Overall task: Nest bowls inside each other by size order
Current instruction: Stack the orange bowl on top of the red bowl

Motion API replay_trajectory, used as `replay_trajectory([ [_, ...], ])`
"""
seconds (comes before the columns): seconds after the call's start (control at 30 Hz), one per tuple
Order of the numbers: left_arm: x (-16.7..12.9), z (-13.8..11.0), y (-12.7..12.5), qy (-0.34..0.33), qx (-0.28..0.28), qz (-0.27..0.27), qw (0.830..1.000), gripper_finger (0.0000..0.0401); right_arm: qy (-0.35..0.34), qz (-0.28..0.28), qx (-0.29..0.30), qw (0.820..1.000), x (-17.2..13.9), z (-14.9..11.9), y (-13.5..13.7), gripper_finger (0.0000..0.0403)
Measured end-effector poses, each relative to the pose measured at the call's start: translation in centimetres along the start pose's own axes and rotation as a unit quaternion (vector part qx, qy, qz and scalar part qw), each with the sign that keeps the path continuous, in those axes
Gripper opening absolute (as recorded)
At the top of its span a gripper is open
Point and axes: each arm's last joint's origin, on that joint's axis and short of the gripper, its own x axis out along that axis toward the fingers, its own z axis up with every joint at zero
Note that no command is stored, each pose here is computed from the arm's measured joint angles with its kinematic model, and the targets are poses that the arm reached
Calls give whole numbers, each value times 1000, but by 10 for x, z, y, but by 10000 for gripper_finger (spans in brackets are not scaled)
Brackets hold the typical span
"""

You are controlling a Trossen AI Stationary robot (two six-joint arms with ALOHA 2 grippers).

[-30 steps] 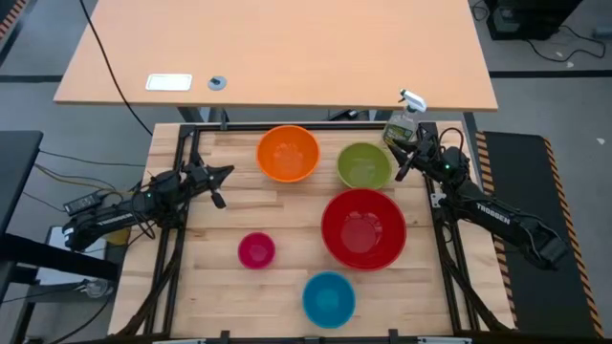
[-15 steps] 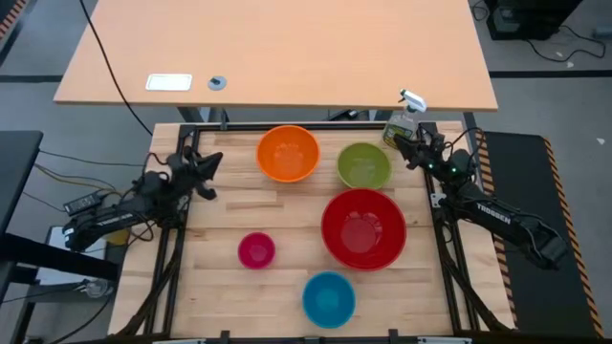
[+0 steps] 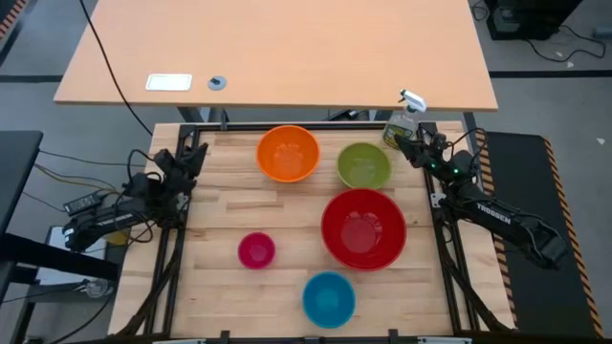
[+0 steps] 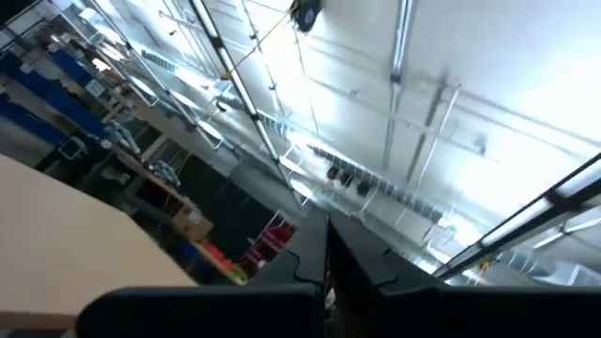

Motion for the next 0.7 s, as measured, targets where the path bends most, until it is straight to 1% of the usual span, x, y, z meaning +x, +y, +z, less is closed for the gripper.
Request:
replay_trajectory([
  [0.07,0,2,-1,-8,-17,-6,1000,18,-10,16,56,998,0,2,3,128],
  [0.1,0,3,-2,-14,-28,-7,999,18,-15,21,71,997,0,3,5,128],
  [0.17,0,4,-1,-31,-40,9,999,18,-4,37,76,996,4,6,11,127],
  [0.23,3,4,-1,-18,-45,28,998,18,41,60,61,995,13,13,24,124],
  [0.27,6,4,-3,2,-44,40,998,18,69,62,51,994,19,16,31,122],
  [0.33,14,4,-7,59,-30,76,995,18,118,45,18,992,32,22,44,118],
  [0.43,31,4,-15,138,10,126,982,18,177,-14,-60,982,54,34,65,115],
  [0.5,46,6,-22,176,42,146,973,18,208,-52,-111,970,70,41,76,114],
  [0.57,62,7,-29,213,61,170,960,21,243,-79,-153,955,86,45,84,114],
  [0.63,77,6,-34,249,78,197,945,33,277,-94,-175,940,105,46,88,114],
  [0.7,92,4,-38,283,94,222,928,52,311,-97,-194,925,126,44,90,116],
])
